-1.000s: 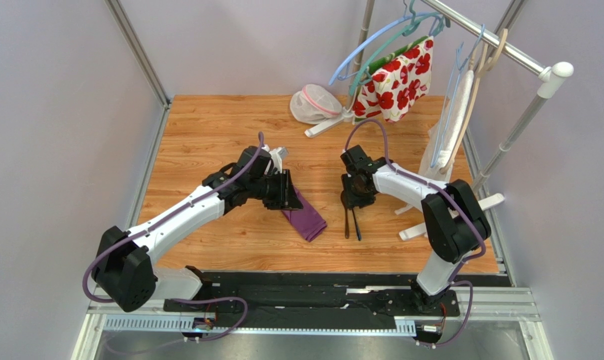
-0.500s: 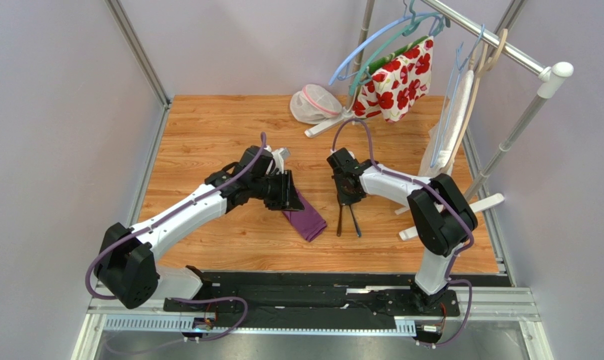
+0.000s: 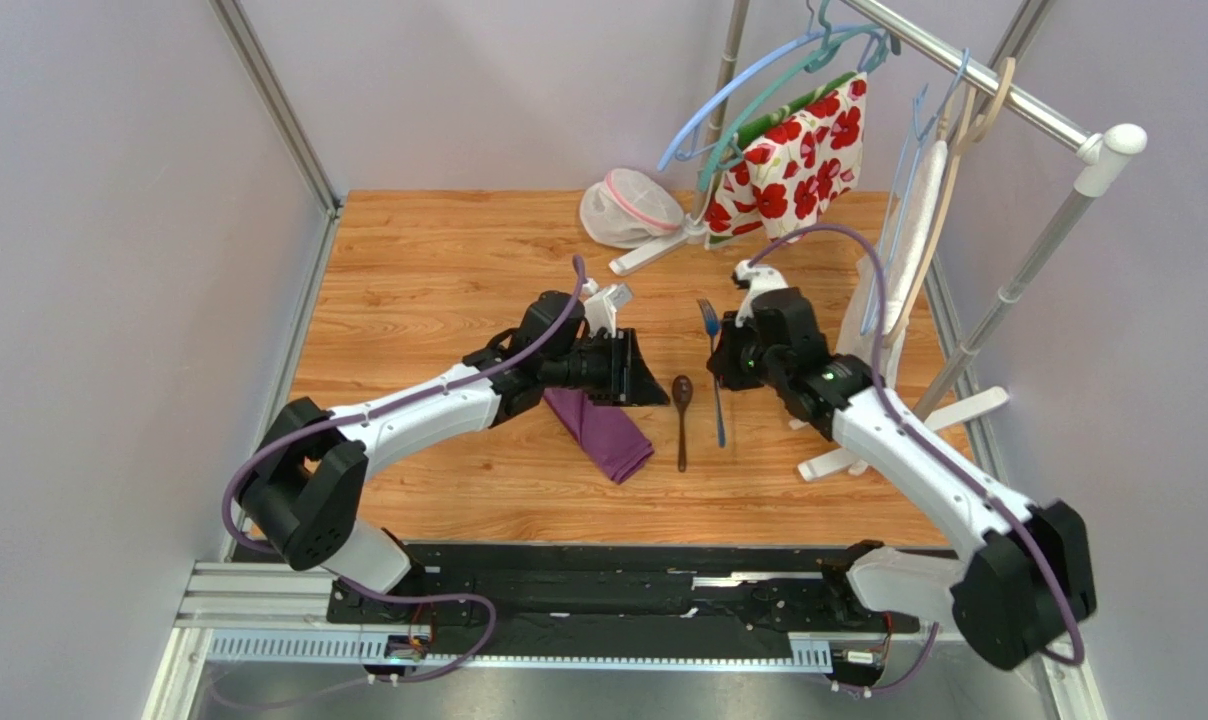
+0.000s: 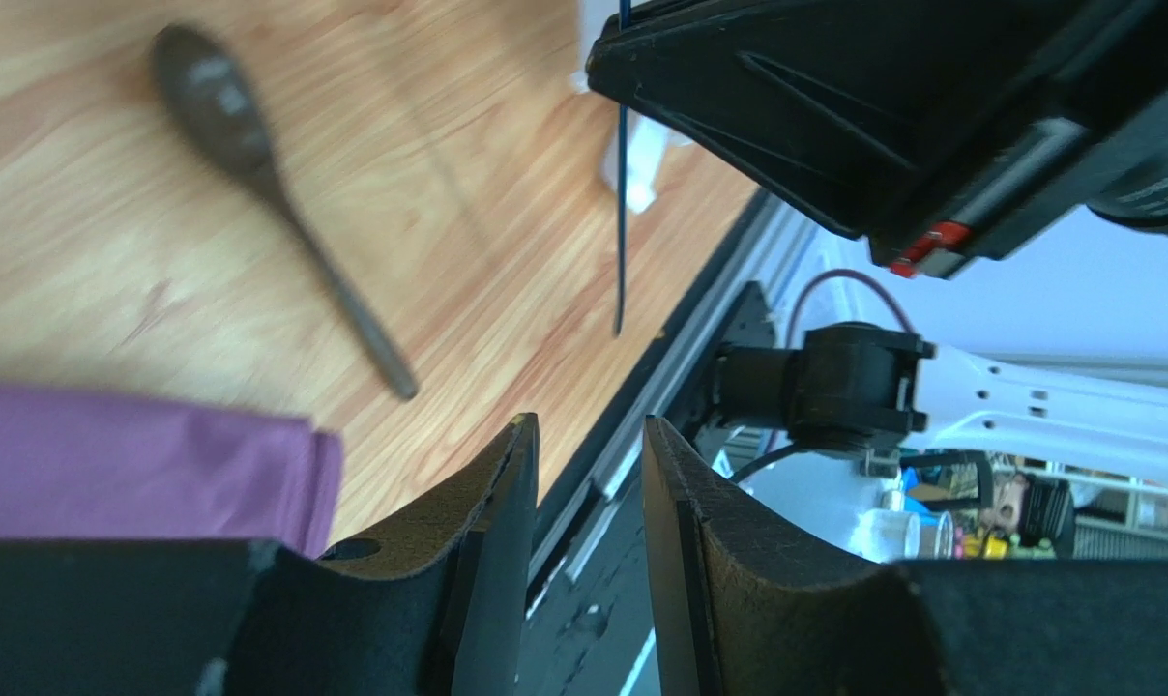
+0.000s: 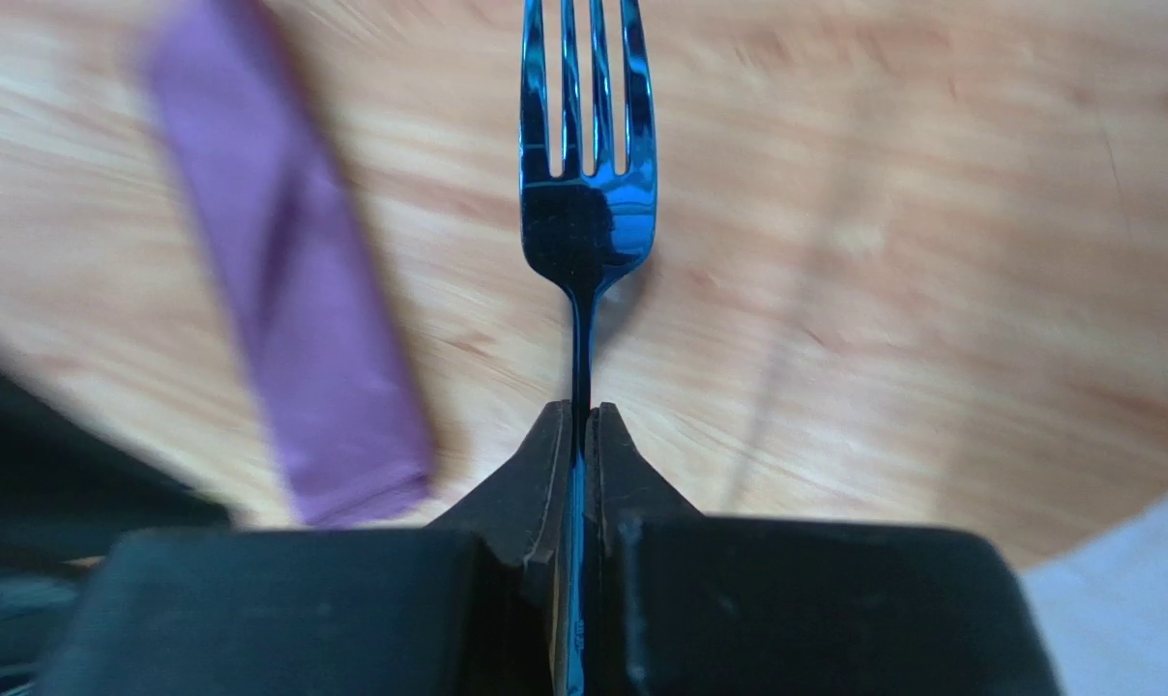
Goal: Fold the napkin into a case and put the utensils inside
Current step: Pass from the right arm to the left, then pass from the left arm to the right
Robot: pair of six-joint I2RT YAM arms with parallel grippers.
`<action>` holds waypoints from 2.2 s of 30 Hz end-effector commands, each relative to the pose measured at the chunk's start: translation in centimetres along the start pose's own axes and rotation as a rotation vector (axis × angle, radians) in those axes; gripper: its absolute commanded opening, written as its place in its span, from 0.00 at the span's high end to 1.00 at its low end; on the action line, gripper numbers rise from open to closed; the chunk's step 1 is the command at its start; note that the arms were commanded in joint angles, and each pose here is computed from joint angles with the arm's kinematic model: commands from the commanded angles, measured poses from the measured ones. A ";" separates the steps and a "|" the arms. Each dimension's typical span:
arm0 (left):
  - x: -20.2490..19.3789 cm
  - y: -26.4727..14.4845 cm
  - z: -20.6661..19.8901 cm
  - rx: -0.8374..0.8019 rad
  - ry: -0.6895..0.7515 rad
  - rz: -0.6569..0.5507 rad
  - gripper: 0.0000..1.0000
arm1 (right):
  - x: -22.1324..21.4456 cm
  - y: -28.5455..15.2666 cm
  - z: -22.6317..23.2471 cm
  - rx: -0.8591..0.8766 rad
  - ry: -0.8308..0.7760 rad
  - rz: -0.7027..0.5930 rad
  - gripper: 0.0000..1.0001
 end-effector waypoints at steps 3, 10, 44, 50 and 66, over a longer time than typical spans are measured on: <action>1.3 0.3 -5.0 -0.256 0.185 -0.106 0.58 | 3.7 -3.2 3.7 0.325 0.159 -0.244 1.00; 0.5 1.1 -4.6 -0.273 0.156 -0.044 0.58 | 4.8 -4.3 5.2 0.447 0.322 -0.306 1.00; 0.1 -0.7 -4.2 -0.146 0.198 -0.046 0.76 | 4.8 -6.4 6.0 0.541 0.436 -0.349 1.00; -0.2 -4.4 -1.9 0.230 0.389 -0.015 0.98 | 3.4 -7.6 3.7 0.318 0.221 -0.208 0.45; 0.6 -12.4 -5.5 0.589 1.366 -0.283 1.00 | 6.3 -19.2 3.9 0.480 0.418 -0.035 0.16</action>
Point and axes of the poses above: each gripper's point midway between its finger pads, its own y axis out along the fingers, its own z axis along the line the jaws close on, x = y × z, the point moved 6 cm from there along -y, back along the fingers, and after that the axes turned 8 degrees about -y, right-handed, at the moved point
